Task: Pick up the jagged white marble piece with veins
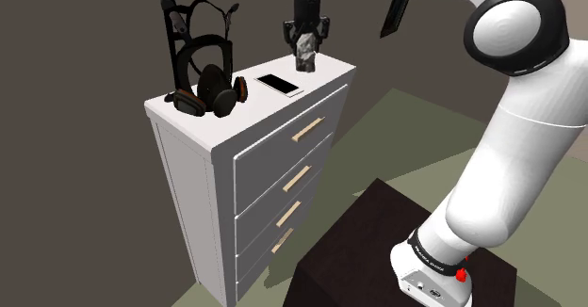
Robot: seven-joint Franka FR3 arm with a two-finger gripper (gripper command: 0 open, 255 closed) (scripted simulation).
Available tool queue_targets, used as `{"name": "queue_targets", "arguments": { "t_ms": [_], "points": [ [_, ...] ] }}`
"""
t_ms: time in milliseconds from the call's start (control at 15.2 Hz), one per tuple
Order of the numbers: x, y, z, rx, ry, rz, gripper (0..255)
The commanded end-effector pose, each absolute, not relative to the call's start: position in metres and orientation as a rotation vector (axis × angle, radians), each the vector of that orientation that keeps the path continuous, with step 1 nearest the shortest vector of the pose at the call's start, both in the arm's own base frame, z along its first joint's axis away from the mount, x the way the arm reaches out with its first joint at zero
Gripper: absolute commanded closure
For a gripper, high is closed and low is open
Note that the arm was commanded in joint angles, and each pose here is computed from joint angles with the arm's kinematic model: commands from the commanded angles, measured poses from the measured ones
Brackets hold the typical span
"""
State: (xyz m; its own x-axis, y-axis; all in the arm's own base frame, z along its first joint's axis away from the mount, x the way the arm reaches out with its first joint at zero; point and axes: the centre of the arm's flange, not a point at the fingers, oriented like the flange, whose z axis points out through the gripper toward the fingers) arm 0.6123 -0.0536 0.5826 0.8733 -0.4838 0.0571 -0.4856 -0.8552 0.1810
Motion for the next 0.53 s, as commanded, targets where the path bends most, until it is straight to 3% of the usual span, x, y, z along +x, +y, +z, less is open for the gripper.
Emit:
{"name": "queue_targets", "arguments": {
  "t_ms": [0,462],
  "points": [
    [0.612,-0.054,0.593,2.855,-0.746,0.015,255],
    [0.612,-0.054,0.626,2.855,-0.746,0.015,255]
  ]
}}
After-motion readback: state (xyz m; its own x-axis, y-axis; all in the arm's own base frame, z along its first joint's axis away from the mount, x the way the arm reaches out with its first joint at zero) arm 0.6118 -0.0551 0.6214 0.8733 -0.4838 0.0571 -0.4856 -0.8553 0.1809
